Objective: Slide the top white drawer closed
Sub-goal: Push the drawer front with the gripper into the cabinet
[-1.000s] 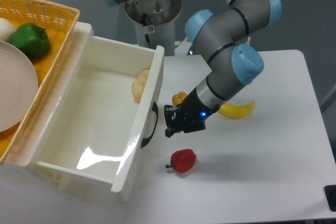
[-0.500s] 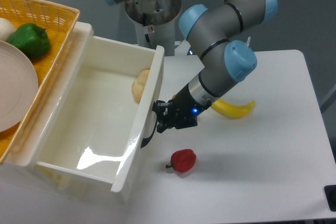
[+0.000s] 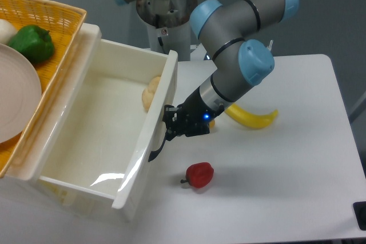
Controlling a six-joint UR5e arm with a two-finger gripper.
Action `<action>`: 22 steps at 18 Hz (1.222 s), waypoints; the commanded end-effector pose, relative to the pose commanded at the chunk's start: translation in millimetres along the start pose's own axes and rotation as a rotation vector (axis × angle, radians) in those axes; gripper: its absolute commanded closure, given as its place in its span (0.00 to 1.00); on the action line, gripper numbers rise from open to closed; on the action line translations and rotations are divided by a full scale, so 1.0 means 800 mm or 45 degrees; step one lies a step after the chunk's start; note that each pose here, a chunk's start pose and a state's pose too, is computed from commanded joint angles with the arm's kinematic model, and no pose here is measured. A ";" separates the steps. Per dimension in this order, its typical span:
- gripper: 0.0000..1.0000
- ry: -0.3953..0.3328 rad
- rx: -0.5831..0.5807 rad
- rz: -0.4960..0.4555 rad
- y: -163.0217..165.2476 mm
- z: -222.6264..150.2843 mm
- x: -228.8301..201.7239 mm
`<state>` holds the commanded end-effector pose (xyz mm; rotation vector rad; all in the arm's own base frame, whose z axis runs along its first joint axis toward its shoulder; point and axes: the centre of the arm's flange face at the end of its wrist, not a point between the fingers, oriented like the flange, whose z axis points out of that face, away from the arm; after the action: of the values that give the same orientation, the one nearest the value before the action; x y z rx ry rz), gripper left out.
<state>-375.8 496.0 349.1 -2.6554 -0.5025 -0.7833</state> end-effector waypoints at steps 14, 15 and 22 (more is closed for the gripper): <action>1.00 0.012 -0.032 0.028 0.002 0.015 0.033; 1.00 0.016 -0.040 0.031 0.002 0.017 0.038; 1.00 0.025 -0.060 0.047 0.004 0.027 0.052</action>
<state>-332.2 511.7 354.8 -2.6889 -0.4343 -0.8192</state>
